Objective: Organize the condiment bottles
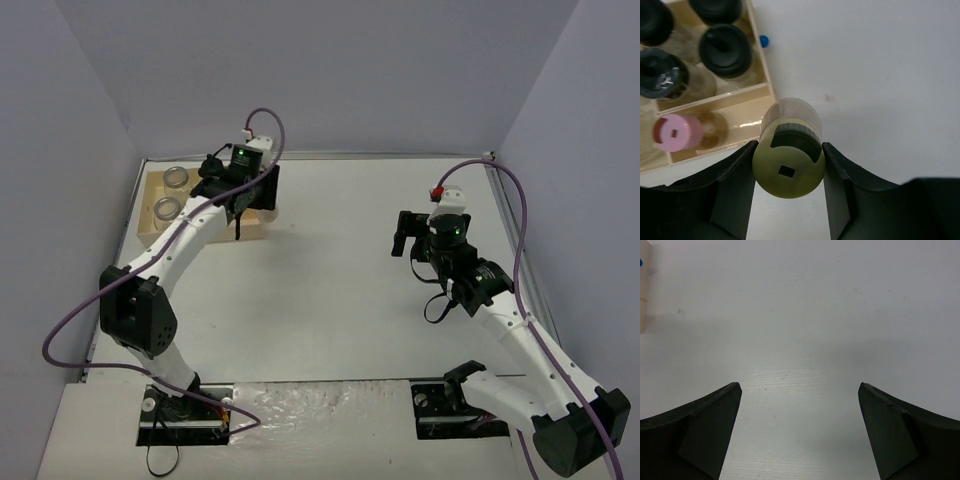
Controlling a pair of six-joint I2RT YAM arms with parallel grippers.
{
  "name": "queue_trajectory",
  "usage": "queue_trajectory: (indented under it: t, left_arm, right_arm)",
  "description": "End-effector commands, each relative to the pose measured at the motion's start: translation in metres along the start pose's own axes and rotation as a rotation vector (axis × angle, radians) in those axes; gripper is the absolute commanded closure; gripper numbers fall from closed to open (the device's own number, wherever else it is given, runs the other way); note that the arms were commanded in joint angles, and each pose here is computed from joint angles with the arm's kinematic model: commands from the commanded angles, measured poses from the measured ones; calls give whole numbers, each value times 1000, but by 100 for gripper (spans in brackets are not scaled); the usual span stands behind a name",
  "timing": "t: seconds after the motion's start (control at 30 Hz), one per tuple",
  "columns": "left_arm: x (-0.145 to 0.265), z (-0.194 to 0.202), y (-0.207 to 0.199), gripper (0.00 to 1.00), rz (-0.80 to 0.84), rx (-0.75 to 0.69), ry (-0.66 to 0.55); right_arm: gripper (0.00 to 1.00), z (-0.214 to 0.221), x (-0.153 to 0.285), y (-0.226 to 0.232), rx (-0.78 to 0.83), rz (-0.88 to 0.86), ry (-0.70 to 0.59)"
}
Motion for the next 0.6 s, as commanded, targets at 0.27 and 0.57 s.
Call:
queue_trajectory:
  t: [0.27, 0.57]
  left_arm:
    - [-31, -26, 30, 100, -126, 163, -82]
    - [-62, -3, 40, 100, -175, 177, -26]
  right_arm:
    - [0, -23, 8, 0, -26, -18, -100]
    - [0, -21, 8, -1, -26, -19, -97]
Point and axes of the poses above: each gripper's point midway between its finger pads, its own x axis back along the fingers, its own y axis along the line the jaws close on, z = x × y, the point moved 7 cm from there along x, back along the fingers, and after that the axes turned 5 degrees about x, right-handed, at the moved point
